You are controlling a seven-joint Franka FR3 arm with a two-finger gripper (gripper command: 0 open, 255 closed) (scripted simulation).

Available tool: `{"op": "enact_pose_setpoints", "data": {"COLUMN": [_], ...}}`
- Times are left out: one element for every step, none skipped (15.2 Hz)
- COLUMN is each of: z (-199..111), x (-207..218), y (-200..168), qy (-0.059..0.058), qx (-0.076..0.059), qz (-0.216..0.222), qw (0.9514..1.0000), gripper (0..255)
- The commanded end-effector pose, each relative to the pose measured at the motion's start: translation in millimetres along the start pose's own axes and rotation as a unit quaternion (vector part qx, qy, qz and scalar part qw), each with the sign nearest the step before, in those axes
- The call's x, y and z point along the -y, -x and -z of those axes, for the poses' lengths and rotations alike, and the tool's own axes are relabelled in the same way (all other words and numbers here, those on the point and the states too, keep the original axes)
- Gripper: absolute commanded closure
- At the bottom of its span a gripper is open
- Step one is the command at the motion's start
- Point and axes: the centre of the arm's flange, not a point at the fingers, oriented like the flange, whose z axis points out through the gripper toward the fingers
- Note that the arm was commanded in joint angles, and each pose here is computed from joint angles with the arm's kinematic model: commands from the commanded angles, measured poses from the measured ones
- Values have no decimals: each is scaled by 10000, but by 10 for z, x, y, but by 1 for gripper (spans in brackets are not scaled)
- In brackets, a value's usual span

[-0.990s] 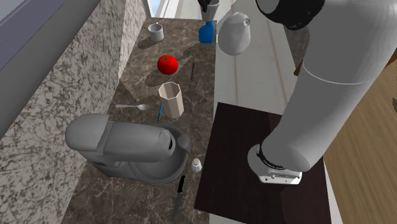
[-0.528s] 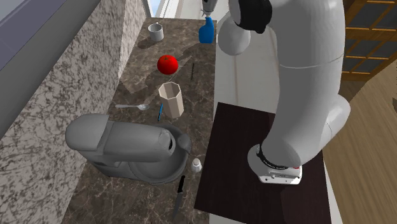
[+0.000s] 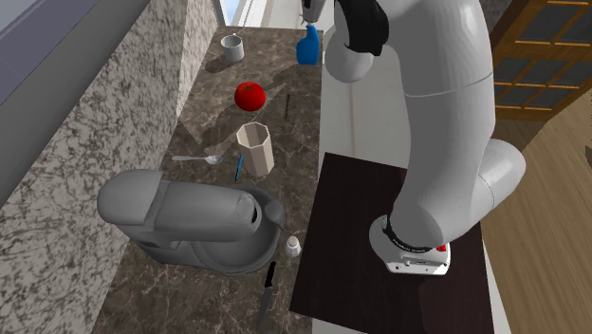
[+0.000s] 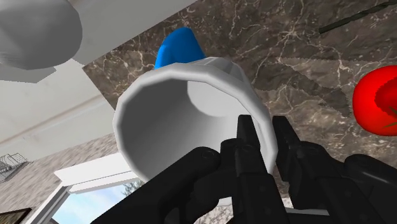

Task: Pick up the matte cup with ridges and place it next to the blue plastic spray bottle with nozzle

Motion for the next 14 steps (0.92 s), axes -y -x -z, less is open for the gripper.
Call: {"op": "enact_pose_setpoints", "data": {"z": [-103,-154,-206,-257,-309,-360,-412,-463,-515,-566,-618,-669,-721,-772], "x": [10,17,24,31,38,45,52,59,66,72,79,86,93,100], "y": [19,28,37,47,56,65,74,84,93,102,111,121,130,139], "qy": [4,4,4,4,4,4,4,4,4,4,4,4,4,4], "qx": [-3,-3,-3,-3,-3,-3,-3,-3,-3,-3,-3,-3,-3,-3], "qz": [1,1,1,1,1,1,1,1,1,1,1,1,1,1], "qw": [10000,10000,10000,10000,10000,10000,10000,10000,10000,10000,10000,10000,10000,10000], "gripper": [255,255,255,255,255,255,255,255,255,255,255,255,255,255]}}
